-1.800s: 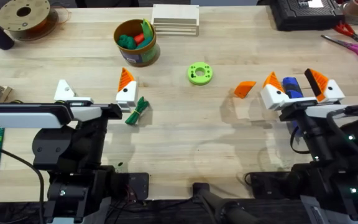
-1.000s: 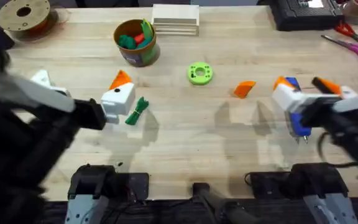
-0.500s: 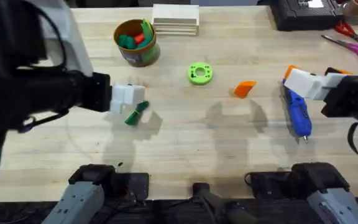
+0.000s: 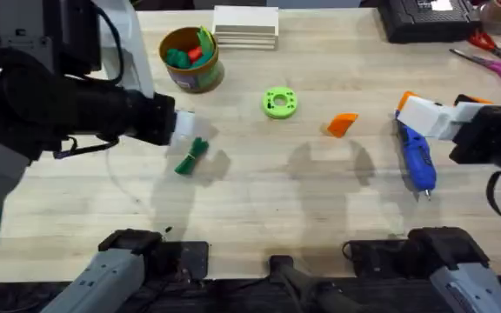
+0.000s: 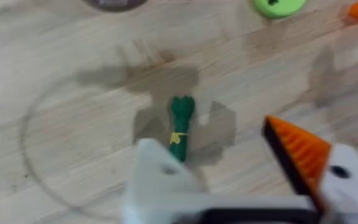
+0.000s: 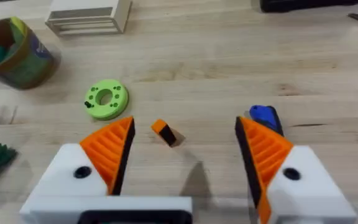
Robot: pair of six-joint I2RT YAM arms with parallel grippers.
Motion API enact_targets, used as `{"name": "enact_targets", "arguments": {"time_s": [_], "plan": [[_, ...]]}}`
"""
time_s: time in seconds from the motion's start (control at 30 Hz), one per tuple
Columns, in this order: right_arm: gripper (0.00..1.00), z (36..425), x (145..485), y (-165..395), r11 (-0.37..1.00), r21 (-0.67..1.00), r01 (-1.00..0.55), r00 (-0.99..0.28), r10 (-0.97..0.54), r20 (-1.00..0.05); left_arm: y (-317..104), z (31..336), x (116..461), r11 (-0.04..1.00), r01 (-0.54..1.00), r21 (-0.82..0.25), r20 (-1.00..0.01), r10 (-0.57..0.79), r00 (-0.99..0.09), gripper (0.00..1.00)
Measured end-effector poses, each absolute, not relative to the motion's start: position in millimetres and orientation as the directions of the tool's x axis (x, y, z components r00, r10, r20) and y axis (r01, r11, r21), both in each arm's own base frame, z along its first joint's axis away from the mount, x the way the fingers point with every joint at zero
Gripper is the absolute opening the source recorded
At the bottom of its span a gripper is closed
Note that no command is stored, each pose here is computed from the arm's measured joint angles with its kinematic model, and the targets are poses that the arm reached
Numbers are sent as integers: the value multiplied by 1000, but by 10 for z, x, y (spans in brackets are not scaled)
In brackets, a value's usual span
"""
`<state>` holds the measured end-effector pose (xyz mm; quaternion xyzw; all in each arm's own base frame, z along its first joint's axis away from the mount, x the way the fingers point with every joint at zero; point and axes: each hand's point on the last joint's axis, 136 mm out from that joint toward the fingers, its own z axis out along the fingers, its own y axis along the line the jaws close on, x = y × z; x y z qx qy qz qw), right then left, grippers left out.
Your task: Pick up the gripper from the table and insert it into the empty holder that is missing its gripper. Then pick up a screw, insert it into the mounting hole, and use the screwdriver to tighten it. Finally, clean up the table by picking up the vegetable and placing it into the bucket.
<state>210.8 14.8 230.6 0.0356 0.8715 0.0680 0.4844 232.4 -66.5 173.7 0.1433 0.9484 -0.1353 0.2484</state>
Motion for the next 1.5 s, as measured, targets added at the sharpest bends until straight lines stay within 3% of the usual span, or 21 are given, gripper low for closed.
{"name": "enact_targets", "arguments": {"time_s": [0.07,0.13,0.37,0.57,0.93,1.17,1.4,1.5], "plan": [[938,2305,2108,148,988,153,-4,-529,128,-839,-761,1792,2343,907,377,-191,-539,224,-812,948],[938,2306,2108,148,988,153,-4,-528,128,-839,-888,1879,2392,882,428,-199,-586,243,-773,983],[938,2306,2108,147,988,153,-4,-528,128,-839,-1401,2362,2627,747,631,-209,-789,253,-560,986],[938,2305,2108,147,988,153,-4,-528,128,-839,-1506,2552,2696,706,681,-193,-845,233,-481,987],[938,2305,2108,148,988,153,-4,-529,128,-839,-1635,2983,2927,679,734,-19,-945,227,-235,987],[937,2305,2108,147,988,153,-4,-528,128,-839,-1773,2930,2478,614,780,118,-959,275,-71,987],[938,2304,2107,147,988,153,-3,-529,128,-839,-1632,2835,1968,632,720,287,-957,160,241,987],[936,2304,2107,148,988,153,-4,-529,128,-839,-1599,2608,1877,645,711,280,-954,107,279,987]]}}
